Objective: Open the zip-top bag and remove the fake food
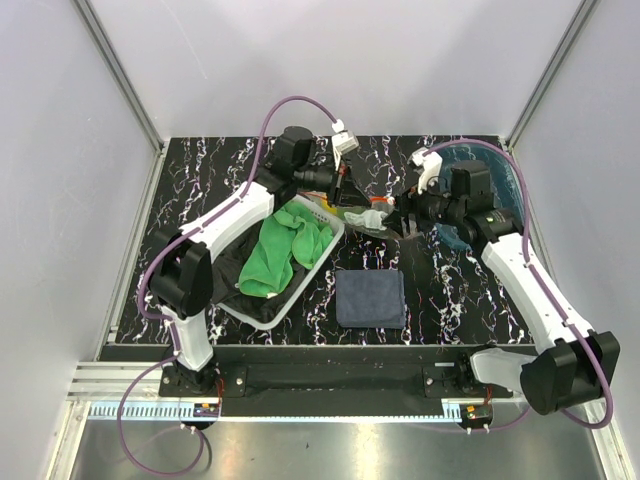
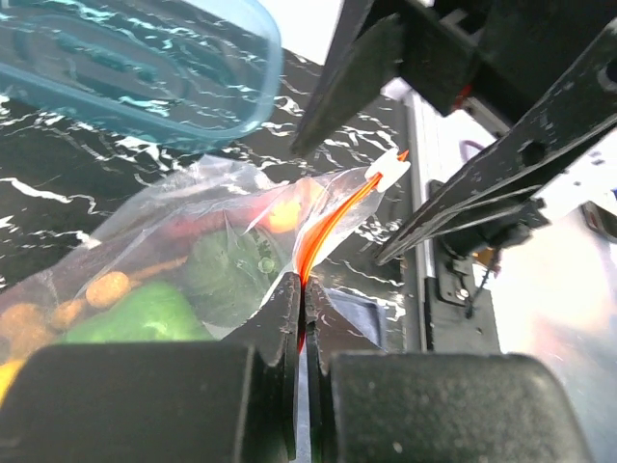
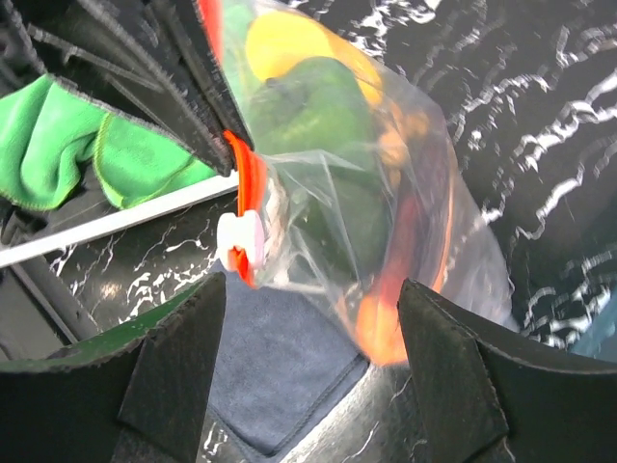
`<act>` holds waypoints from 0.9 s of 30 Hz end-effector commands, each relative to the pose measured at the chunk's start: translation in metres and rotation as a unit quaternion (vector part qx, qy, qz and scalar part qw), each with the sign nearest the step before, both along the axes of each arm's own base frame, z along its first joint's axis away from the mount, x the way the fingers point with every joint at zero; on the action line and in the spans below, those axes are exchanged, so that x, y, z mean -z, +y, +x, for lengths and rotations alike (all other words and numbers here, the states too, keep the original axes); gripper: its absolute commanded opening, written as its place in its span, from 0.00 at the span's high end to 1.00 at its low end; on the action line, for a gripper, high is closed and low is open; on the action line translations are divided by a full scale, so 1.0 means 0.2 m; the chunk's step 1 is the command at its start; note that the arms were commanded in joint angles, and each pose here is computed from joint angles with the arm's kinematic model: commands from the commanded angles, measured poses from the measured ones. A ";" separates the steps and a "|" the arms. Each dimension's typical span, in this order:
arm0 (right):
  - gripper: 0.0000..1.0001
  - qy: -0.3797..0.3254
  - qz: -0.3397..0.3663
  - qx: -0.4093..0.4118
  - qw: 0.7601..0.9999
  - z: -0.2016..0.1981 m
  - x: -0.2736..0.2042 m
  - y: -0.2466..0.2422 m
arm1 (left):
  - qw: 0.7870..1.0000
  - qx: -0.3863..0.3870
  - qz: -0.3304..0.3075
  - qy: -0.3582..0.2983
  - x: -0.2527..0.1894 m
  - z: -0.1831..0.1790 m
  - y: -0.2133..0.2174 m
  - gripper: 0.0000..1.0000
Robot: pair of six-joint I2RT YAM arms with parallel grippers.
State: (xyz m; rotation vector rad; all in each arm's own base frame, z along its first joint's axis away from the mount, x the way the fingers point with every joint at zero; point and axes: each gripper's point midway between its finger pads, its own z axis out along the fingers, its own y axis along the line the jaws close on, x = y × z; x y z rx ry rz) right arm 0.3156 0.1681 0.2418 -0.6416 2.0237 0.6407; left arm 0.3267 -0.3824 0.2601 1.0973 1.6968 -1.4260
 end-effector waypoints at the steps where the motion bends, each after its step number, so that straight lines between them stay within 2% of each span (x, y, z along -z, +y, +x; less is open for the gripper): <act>1: 0.20 -0.050 0.005 -0.068 0.996 0.04 -0.07 0.08 | 0.997 0.042 -0.048 -0.031 -0.19 -0.01 0.02 1.00; 6: 0.31 -0.028 0.035 -0.110 0.993 0.05 -0.06 0.17 | 0.998 0.037 -0.055 -0.021 -0.18 0.01 0.05 1.00; 15: 0.37 -0.038 0.035 -0.082 0.995 0.04 -0.07 0.12 | 0.998 0.036 -0.050 -0.010 -0.15 0.01 0.06 1.00; 18: 0.44 -0.043 0.040 -0.077 0.995 0.06 -0.09 0.11 | 0.998 0.032 -0.049 -0.004 -0.14 0.01 0.06 1.00; 19: 0.49 -0.042 0.041 -0.074 0.996 0.06 -0.10 0.11 | 0.998 0.033 -0.050 -0.001 -0.14 0.01 0.06 1.00; 25: 0.62 -0.044 0.063 -0.064 0.995 0.10 -0.15 0.11 | 0.998 0.033 -0.053 -0.001 -0.15 0.00 0.06 1.00; 27: 0.76 -0.034 0.076 -0.073 0.994 0.09 -0.15 0.13 | 0.998 0.033 -0.053 0.001 -0.14 0.00 0.06 1.00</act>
